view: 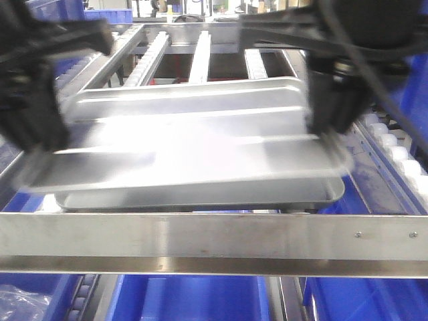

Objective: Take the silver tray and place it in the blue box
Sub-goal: 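Lift the tray with both grippers and pull it off the rollers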

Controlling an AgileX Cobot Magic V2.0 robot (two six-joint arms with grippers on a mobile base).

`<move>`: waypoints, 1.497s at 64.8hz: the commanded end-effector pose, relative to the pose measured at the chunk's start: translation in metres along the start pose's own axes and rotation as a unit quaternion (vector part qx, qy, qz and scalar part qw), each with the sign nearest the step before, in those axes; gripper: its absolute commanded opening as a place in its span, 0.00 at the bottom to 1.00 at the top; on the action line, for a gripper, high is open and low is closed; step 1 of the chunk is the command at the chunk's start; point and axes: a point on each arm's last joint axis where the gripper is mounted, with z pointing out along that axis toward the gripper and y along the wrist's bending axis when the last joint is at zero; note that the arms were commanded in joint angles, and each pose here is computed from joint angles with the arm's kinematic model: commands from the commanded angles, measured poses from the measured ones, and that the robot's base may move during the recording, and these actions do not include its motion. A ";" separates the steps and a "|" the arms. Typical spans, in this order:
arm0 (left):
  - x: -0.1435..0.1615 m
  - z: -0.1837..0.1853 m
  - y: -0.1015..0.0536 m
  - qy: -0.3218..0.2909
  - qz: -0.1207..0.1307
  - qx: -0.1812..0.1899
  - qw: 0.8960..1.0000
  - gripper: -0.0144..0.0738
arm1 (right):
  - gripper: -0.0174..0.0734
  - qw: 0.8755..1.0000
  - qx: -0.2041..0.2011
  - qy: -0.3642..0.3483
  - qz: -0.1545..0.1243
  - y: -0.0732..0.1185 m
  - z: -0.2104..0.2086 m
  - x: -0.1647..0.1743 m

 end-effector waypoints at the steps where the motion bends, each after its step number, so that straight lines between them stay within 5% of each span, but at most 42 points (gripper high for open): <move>1: 0.007 -0.025 -0.002 -0.045 -0.002 0.018 0.999 0.05 | 0.25 0.998 -0.037 -0.054 0.002 -0.003 -0.026 0.003; 14: 0.013 -0.034 -0.005 -0.071 0.023 -0.005 0.997 0.05 | 0.25 0.998 -0.035 -0.049 0.003 -0.007 -0.024 0.012; 97: 0.013 -0.034 -0.007 -0.074 0.023 0.001 0.997 0.05 | 0.25 0.998 -0.041 -0.054 0.001 -0.007 -0.024 0.012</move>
